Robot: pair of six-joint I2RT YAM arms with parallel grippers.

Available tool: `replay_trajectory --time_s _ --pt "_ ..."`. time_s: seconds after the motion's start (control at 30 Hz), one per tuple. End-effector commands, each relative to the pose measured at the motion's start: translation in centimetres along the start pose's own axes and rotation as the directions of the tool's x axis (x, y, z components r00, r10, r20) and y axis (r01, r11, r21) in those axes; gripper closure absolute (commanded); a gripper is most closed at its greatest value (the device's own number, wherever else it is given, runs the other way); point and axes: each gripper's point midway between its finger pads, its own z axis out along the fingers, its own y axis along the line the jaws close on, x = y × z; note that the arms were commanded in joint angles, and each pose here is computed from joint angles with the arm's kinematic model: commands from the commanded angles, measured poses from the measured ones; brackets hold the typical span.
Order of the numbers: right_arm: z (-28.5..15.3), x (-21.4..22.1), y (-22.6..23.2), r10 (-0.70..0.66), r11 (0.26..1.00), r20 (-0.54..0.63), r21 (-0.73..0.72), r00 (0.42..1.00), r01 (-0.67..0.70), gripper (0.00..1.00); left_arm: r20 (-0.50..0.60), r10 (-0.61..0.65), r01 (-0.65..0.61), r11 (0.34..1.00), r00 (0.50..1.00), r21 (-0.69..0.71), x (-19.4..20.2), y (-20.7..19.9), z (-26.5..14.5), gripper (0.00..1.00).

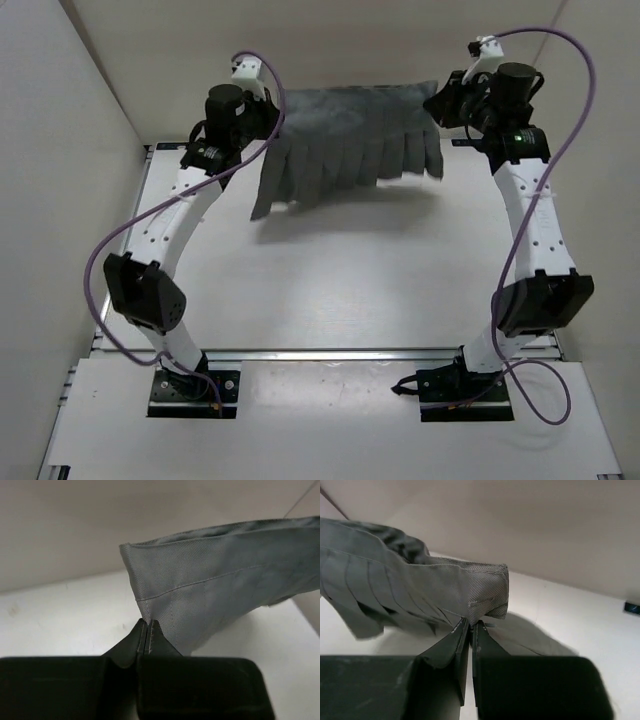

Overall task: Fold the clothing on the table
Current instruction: Fold the skirt

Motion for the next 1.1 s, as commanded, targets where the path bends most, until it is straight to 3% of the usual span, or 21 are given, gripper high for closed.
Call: replay_trajectory --time_s 0.0,0.03,0.13,0.2,0.23,0.27,0.33,0.37,0.53,0.73,1.07 --pt "-3.0 -3.0 1.4 -0.111 0.994 0.101 0.006 0.989 0.111 1.00 0.216 0.083 -0.084 0.996 0.973 -0.005 -8.0 -2.9 -5.9 1.00" --pt "-4.2 -3.6 2.0 -0.118 0.993 0.128 0.013 0.985 0.117 1.00 0.249 0.083 -0.084 0.996 0.965 -0.006 -8.8 -3.0 -7.0 1.00" --pt "-4.8 2.3 1.0 -0.039 0.999 0.031 0.010 0.999 0.039 1.00 0.177 0.048 -0.050 0.999 0.983 0.008 -3.8 -2.2 -8.0 1.00" --pt "-5.3 9.4 0.1 0.022 0.999 -0.094 0.035 0.995 -0.018 1.00 0.047 0.048 -0.048 0.999 0.998 -0.012 3.5 -1.4 -8.2 1.00" --pt "-6.5 10.4 1.0 0.024 0.999 -0.104 0.033 0.994 -0.020 1.00 -0.005 0.058 -0.058 0.998 0.998 -0.040 6.7 -0.7 -9.2 1.00" --pt "-7.4 13.5 1.7 0.026 0.999 -0.147 0.038 0.989 -0.021 1.00 -0.004 0.070 -0.070 0.997 0.998 -0.041 7.3 -1.4 -10.7 1.00" --pt "-9.3 19.6 2.9 0.065 0.996 -0.244 0.069 0.968 -0.049 0.99 -0.134 0.071 -0.080 0.995 0.988 -0.066 13.6 -1.1 -13.1 1.00" --pt "-10.6 19.8 4.5 0.071 0.997 -0.238 0.054 0.969 -0.060 1.00 -0.169 0.068 -0.080 0.995 0.983 -0.061 15.7 -1.3 -14.9 1.00" --pt "-13.5 25.6 7.4 0.208 0.976 -0.310 0.006 0.928 -0.217 1.00 -0.247 -0.142 0.125 0.989 0.959 -0.082 22.6 -0.1 -19.9 1.00" --pt "-11.1 30.5 7.9 0.248 0.958 -0.417 -0.030 0.874 -0.287 1.00 -0.290 -0.169 0.126 0.979 0.942 -0.159 24.9 3.1 -20.2 1.00" --pt "-8.9 33.4 7.1 0.256 0.953 -0.507 -0.013 0.823 -0.304 1.00 -0.402 -0.109 0.052 0.987 0.909 -0.150 27.4 3.7 -14.5 1.00"
